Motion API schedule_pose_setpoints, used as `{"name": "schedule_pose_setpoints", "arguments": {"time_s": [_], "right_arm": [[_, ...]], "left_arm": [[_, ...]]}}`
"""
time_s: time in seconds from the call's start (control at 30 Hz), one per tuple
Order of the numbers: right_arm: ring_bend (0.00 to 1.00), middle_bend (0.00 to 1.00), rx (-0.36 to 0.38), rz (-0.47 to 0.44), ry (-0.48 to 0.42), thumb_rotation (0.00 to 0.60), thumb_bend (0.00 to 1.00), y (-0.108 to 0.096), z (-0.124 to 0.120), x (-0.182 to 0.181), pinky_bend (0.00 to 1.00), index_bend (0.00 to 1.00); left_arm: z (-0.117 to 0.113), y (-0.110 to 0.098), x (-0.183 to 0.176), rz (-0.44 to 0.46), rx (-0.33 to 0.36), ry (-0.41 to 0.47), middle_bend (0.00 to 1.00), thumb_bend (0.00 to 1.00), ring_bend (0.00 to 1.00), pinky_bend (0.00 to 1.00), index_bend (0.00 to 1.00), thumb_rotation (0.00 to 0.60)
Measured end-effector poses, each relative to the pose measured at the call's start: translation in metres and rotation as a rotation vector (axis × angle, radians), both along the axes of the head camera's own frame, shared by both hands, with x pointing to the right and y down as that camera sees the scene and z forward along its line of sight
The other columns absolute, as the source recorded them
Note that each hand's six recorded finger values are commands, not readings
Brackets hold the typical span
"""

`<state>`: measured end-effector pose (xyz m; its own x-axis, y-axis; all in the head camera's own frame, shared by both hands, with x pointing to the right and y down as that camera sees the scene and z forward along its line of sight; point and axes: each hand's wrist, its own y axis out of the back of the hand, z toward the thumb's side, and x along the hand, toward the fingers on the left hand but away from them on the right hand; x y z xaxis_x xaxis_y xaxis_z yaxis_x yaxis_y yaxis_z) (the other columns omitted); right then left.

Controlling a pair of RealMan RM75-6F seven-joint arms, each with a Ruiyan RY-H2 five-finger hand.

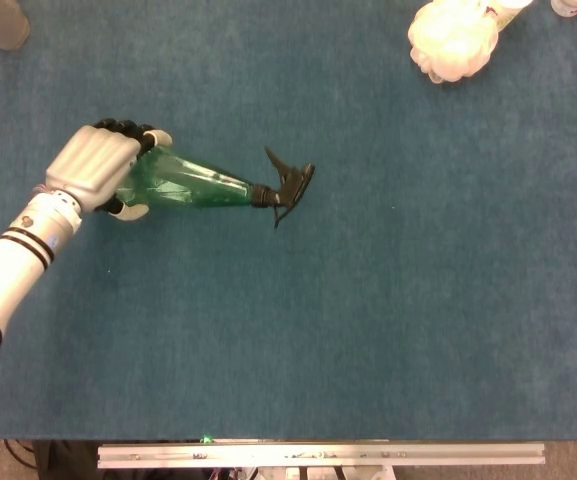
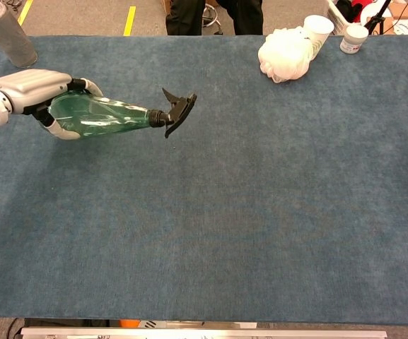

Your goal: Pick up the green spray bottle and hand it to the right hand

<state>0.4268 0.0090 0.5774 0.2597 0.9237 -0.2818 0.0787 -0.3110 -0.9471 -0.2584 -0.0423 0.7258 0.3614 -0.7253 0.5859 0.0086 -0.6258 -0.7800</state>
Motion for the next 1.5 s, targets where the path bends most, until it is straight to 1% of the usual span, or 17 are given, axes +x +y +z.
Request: {"name": "schedule_pose_setpoints", "arguments": {"time_s": [0.17, 0.27, 0.43, 0.53, 0.63, 0.8, 0.9, 1.03, 1.13, 1.27, 1.37, 1.5], "right_arm": [[0.15, 0.19, -0.006, -0.093, -0.039, 0.600, 0.13, -0.004, -0.004, -0.027, 0.31, 0.10], [0.16, 0.19, -0.010, -0.141, -0.057, 0.600, 0.13, -0.005, -0.004, -0.042, 0.31, 0.10], [0.15, 0.19, -0.009, -0.192, -0.100, 0.600, 0.13, -0.009, -0.006, -0.064, 0.31, 0.10], [0.16, 0.19, 0.004, -0.211, -0.119, 0.600, 0.13, -0.011, -0.008, -0.076, 0.31, 0.10], [0.16, 0.19, 0.009, -0.214, -0.144, 0.600, 0.12, -0.013, -0.009, -0.085, 0.31, 0.10], [0.15, 0.19, 0.003, -0.199, -0.200, 0.600, 0.09, -0.015, -0.009, -0.095, 0.31, 0.10], [0.15, 0.19, -0.001, -0.195, -0.239, 0.600, 0.07, -0.017, -0.008, -0.104, 0.31, 0.10], [0.16, 0.19, -0.016, -0.199, -0.268, 0.600, 0.01, -0.019, -0.006, -0.116, 0.31, 0.10], [0.15, 0.19, -0.037, -0.187, -0.300, 0.600, 0.00, -0.020, -0.002, -0.123, 0.26, 0.10], [0.10, 0.19, -0.079, -0.165, -0.371, 0.600, 0.00, -0.020, 0.006, -0.135, 0.18, 0.10], [0.06, 0.16, -0.121, -0.162, -0.414, 0.600, 0.00, -0.020, 0.013, -0.145, 0.13, 0.07], [0.03, 0.13, -0.170, -0.161, -0.493, 0.600, 0.00, -0.019, 0.020, -0.160, 0.10, 0.03]], "left_arm": [[-0.013, -0.001, -0.005, -0.089, -0.071, 0.114, 0.27, 0.22, 0.21, 0.49, 0.34, 0.600], [-0.020, 0.000, -0.007, -0.130, -0.102, 0.172, 0.27, 0.22, 0.21, 0.49, 0.34, 0.600], [-0.028, 0.002, -0.007, -0.178, -0.140, 0.252, 0.26, 0.22, 0.21, 0.49, 0.33, 0.600], [-0.033, 0.003, -0.004, -0.180, -0.145, 0.280, 0.26, 0.22, 0.21, 0.49, 0.33, 0.600], [-0.035, 0.004, 0.000, -0.193, -0.153, 0.316, 0.26, 0.22, 0.21, 0.49, 0.33, 0.600], [-0.042, 0.006, 0.011, -0.228, -0.179, 0.412, 0.26, 0.22, 0.21, 0.49, 0.33, 0.600], [-0.044, 0.007, 0.017, -0.220, -0.176, 0.429, 0.25, 0.22, 0.21, 0.49, 0.33, 0.600], [-0.047, 0.007, 0.025, -0.220, -0.171, 0.454, 0.25, 0.22, 0.21, 0.49, 0.33, 0.600], [-0.050, 0.008, 0.031, -0.234, -0.173, 0.485, 0.25, 0.22, 0.21, 0.49, 0.33, 0.600], [-0.054, 0.009, 0.037, -0.257, -0.191, 0.524, 0.25, 0.22, 0.21, 0.49, 0.33, 0.600], [-0.055, 0.008, 0.039, -0.270, -0.196, 0.538, 0.25, 0.22, 0.21, 0.49, 0.33, 0.600], [-0.055, 0.009, 0.041, -0.292, -0.215, 0.563, 0.25, 0.22, 0.21, 0.49, 0.33, 0.600]]}}
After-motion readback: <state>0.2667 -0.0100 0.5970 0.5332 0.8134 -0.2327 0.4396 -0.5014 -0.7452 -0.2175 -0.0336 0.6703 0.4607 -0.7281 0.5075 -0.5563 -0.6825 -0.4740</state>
